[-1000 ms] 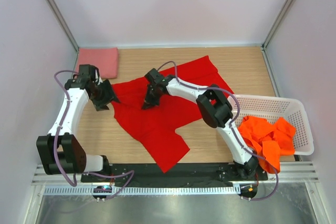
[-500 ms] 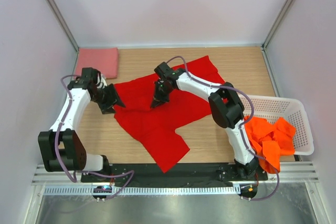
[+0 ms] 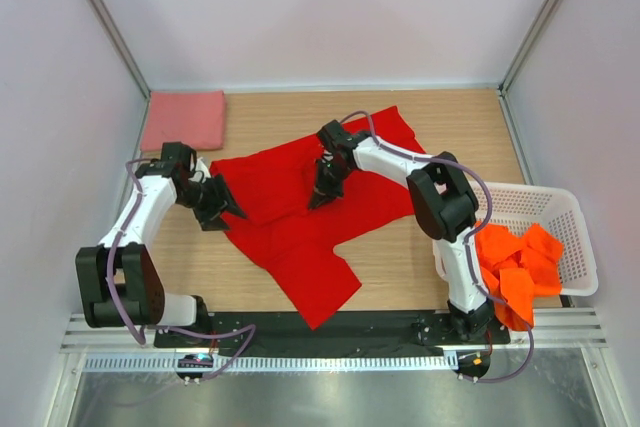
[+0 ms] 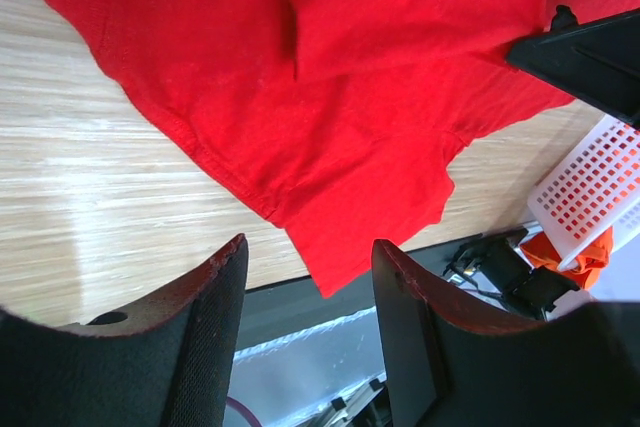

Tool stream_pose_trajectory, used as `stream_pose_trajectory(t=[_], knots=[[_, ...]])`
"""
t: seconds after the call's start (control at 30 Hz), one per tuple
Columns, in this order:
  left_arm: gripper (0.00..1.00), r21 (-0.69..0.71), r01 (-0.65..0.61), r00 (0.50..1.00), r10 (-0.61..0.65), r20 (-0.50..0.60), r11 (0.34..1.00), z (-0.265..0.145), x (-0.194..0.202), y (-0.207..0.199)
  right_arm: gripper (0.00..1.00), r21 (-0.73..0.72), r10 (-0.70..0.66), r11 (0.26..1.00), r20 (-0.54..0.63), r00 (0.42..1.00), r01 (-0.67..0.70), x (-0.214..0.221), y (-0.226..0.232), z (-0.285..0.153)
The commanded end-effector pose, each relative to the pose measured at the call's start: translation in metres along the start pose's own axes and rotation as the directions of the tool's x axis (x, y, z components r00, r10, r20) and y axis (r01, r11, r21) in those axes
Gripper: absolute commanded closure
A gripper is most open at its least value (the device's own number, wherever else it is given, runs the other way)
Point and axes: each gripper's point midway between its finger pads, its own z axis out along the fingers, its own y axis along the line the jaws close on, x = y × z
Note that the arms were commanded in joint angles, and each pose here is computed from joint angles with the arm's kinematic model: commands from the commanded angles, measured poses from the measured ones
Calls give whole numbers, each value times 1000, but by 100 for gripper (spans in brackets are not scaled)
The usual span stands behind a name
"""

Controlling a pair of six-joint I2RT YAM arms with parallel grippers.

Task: Fold and stack the t-shirts
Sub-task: Fold the tshirt

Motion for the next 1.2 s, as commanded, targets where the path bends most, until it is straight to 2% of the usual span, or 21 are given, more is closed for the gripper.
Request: stream_pose_trajectory(t=[0.0, 0.2, 0.4, 0.5, 0.7, 0.97, 1.17], knots=[[45, 63, -23, 1000, 24, -6, 998, -1, -1, -10, 98, -92, -59, 994, 22, 998, 61, 5, 22, -28], [44, 121, -7, 999, 11, -36, 993, 15, -2, -15, 96, -109, -46, 993, 12, 999, 47, 0, 19, -21], [45, 113, 0, 998, 8, -68, 994, 32, -3, -17, 87, -82, -49, 995, 28, 998, 51, -12, 3, -25], [45, 120, 9, 998, -2, -64, 993, 37, -8, -19, 75, -89, -64, 994, 13, 998, 65, -12, 1, -25], [47, 105, -39, 998, 45, -50, 994, 55, -9, -30, 63, -75, -104, 991, 40, 994, 107, -18, -2, -36], [52, 26, -8, 999, 9, -32, 1000, 69, -16, -18, 60, -100, -97, 990, 51, 994, 102, -24, -10, -50], [50, 32, 26, 999, -25, -46, 999, 80, -12, -14, 61, -126, -67, 989, 60, 996, 74, -29, -18, -57]])
